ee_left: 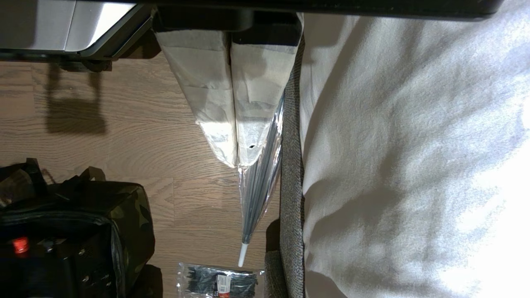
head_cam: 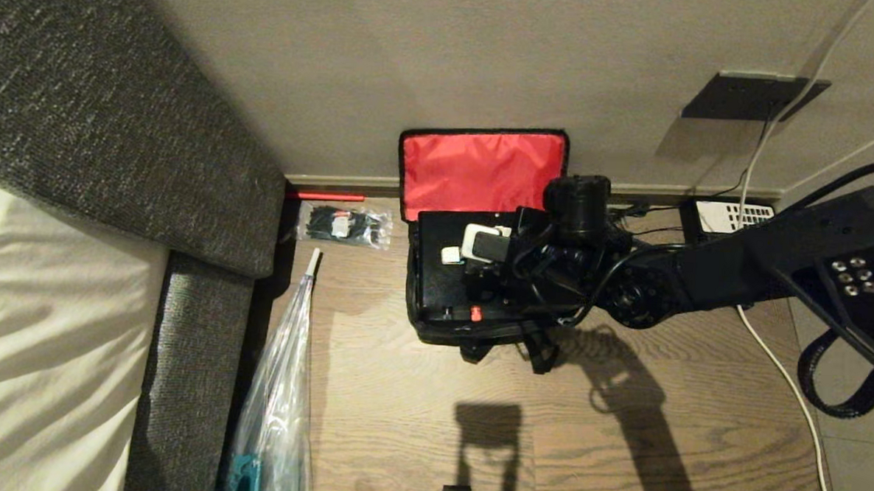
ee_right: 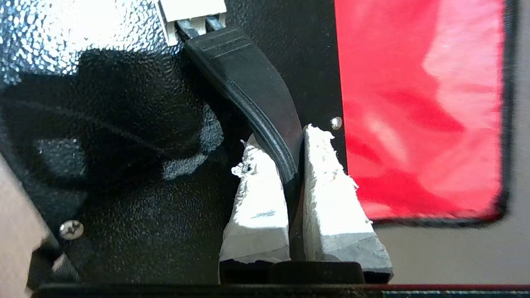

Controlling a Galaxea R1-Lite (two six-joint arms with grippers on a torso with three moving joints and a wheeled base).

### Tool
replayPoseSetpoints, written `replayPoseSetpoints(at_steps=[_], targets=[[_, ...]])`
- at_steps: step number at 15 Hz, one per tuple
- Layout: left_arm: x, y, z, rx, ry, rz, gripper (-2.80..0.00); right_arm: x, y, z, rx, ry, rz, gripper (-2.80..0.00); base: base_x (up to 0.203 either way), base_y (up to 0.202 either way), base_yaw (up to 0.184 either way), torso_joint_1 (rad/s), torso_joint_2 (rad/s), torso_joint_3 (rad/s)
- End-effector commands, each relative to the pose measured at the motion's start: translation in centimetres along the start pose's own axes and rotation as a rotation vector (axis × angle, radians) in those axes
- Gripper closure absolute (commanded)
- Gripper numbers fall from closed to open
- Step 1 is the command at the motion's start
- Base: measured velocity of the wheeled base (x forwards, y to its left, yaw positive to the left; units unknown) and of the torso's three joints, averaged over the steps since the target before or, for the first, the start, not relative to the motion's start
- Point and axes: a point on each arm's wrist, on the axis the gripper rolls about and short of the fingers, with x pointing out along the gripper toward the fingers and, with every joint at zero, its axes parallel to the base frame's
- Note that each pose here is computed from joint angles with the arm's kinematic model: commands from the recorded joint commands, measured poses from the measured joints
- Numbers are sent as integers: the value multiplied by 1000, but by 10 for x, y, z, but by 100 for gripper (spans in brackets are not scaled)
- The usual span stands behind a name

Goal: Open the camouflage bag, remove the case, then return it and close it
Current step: Place the black box back

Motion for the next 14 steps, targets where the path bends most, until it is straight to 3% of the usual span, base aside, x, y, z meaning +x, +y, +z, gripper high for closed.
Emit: replayPoseSetpoints(at_steps=[1, 11, 13, 14], targets=[[0, 0, 0, 0, 0, 1, 0, 21, 17, -4, -5, 3, -7, 0, 0, 0, 0, 0, 0, 0], [0, 0, -1, 0, 1, 1, 0, 54, 58, -19, 27, 33, 50, 0, 0, 0, 0, 0, 0, 0], [0, 0, 0, 0, 0, 0, 0, 63, 68, -22, 86, 59, 44, 0, 0, 0, 0, 0, 0, 0], [0, 0, 0, 0, 0, 0, 0, 67, 68, -22, 101, 76, 27, -280, 0, 0, 0, 0, 0, 0]])
